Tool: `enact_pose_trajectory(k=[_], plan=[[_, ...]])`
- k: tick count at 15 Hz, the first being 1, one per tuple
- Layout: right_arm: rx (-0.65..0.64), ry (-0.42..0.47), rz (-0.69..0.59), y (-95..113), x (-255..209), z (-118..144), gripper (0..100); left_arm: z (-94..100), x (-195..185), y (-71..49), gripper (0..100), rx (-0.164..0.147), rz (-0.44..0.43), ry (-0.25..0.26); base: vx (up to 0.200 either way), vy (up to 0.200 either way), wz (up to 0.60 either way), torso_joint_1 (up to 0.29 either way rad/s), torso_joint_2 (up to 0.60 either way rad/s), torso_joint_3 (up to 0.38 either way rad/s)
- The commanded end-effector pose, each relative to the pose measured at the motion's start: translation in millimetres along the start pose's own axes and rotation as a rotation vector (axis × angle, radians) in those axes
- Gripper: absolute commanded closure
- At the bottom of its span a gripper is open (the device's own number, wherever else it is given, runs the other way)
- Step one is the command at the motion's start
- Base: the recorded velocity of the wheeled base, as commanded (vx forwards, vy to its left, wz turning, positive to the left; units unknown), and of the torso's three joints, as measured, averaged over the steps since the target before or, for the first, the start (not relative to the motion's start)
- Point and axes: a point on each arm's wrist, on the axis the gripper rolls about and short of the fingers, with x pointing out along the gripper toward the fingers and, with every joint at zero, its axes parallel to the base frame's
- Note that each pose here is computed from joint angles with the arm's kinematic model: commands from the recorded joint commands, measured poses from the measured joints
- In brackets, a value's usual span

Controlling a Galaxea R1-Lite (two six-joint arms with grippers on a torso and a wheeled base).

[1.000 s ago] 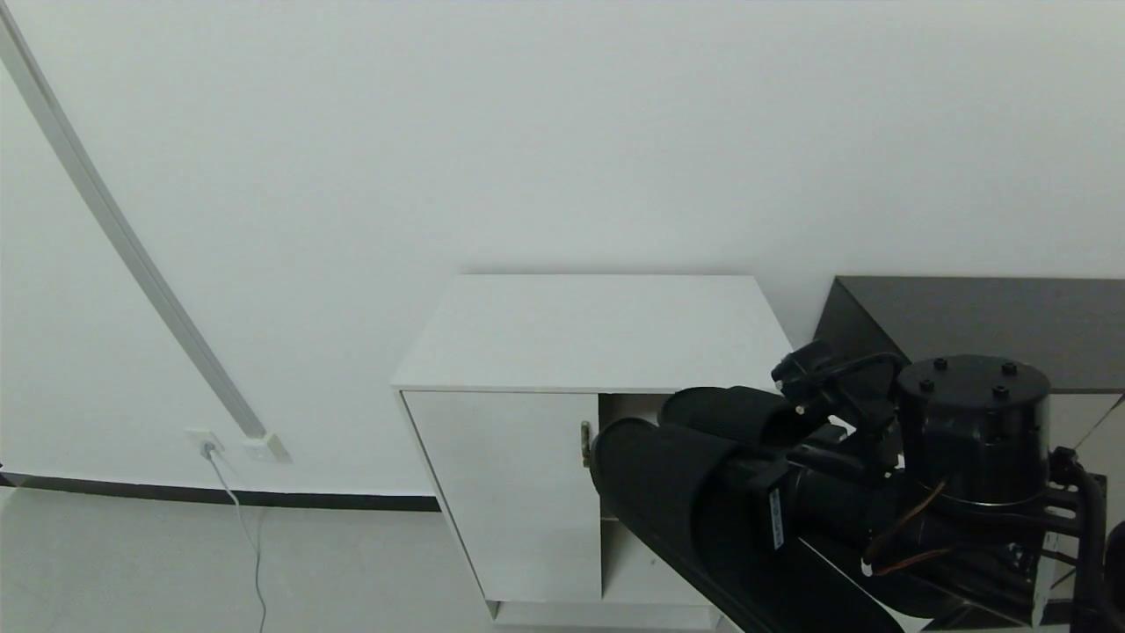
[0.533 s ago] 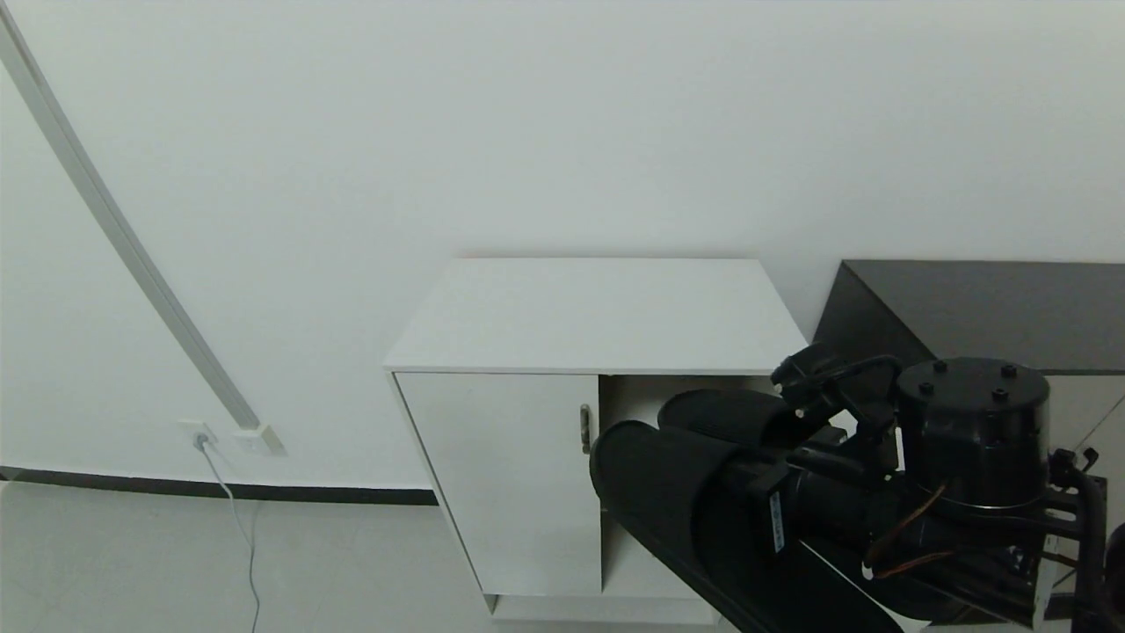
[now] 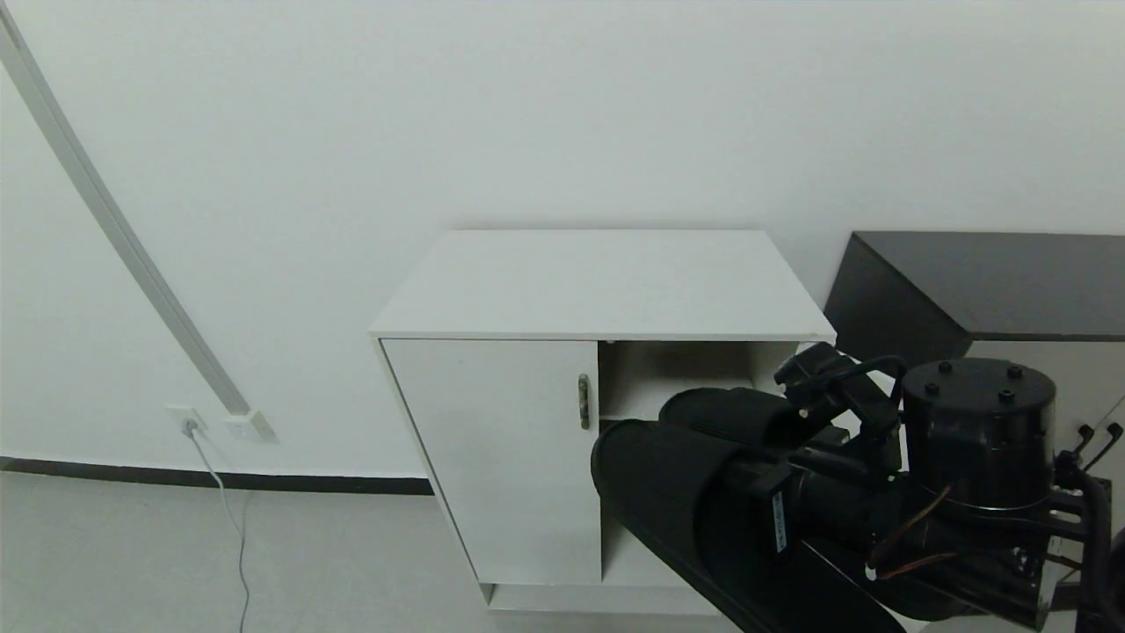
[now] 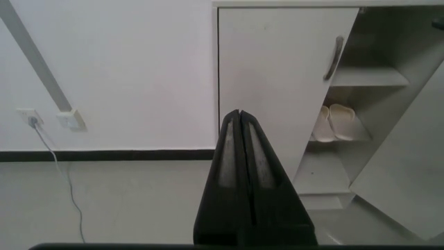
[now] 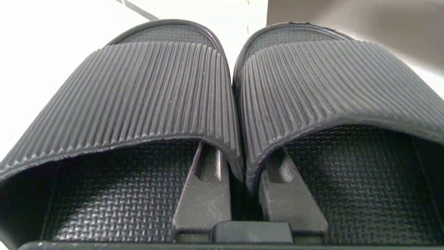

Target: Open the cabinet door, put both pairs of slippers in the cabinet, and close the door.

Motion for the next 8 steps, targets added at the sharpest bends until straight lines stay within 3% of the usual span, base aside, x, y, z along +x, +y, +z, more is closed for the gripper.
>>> enact_pose_trajectory(k=[1,8], plan=[[0.000,-0.004,0.001,0.1,0.5,-0.2,100,0.0,0.0,0.0,100,0.000,0.000,0.000,0.000,0.000,0.00,-0.222,0.55,0.315],[-0.001,0.008,0.000,-0.3,0.8,-4.4,100,0.0,0.0,0.0,100,0.000,0.002,0.000,0.000,0.000,0.00,-0.209,0.53,0.318]])
